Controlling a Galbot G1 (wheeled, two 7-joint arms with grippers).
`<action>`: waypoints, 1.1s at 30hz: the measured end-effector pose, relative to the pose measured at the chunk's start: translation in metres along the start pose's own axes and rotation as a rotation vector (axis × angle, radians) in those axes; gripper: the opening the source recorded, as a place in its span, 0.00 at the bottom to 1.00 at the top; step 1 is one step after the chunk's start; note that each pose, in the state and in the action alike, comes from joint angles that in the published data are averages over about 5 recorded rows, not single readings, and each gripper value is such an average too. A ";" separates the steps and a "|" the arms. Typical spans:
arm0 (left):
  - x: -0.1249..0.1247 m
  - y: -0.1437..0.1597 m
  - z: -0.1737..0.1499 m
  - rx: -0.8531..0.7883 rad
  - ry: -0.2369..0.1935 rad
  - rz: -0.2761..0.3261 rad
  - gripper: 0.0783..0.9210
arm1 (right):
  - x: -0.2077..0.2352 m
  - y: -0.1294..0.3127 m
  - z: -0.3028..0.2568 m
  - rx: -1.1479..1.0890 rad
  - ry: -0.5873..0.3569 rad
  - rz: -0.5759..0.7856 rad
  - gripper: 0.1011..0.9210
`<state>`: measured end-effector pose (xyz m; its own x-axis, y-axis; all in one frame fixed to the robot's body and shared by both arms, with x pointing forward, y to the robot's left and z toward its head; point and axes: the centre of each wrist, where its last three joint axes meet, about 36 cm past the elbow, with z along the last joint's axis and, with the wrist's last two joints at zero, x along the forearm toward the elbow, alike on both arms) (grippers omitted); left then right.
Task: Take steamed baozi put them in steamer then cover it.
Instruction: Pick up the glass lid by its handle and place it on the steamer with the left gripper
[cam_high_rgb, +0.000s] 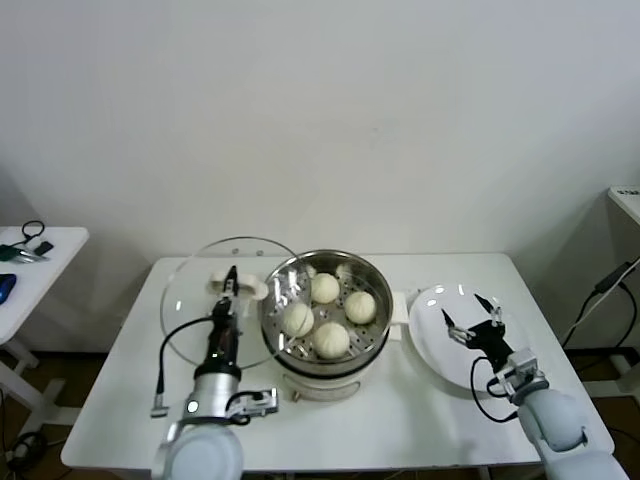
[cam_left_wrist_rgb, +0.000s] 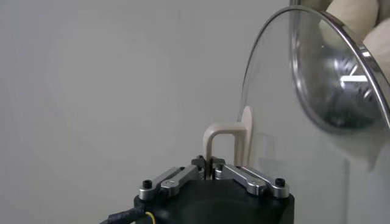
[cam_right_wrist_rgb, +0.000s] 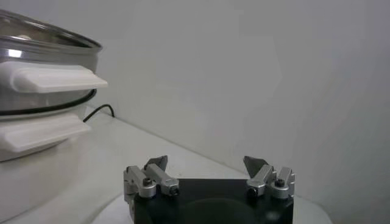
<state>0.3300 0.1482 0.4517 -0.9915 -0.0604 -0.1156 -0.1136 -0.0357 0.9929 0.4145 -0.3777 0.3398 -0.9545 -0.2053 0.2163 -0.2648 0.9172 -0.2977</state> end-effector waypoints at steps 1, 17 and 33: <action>-0.001 0.000 -0.005 0.003 -0.005 0.006 0.07 | 0.000 0.001 0.000 0.000 0.000 0.002 0.88; -0.020 0.005 -0.080 0.069 -0.018 0.085 0.07 | 0.002 -0.011 0.007 -0.014 -0.002 0.037 0.88; -0.025 0.005 -0.135 0.123 -0.036 0.101 0.07 | 0.000 -0.014 0.012 -0.031 -0.013 0.055 0.88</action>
<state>0.3633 0.0145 0.4557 -0.9996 -0.0218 -0.0163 -0.0183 0.0914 0.9956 0.4160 -0.3947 0.3325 -0.9693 -0.1583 0.1880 -0.2073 0.9375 -0.2796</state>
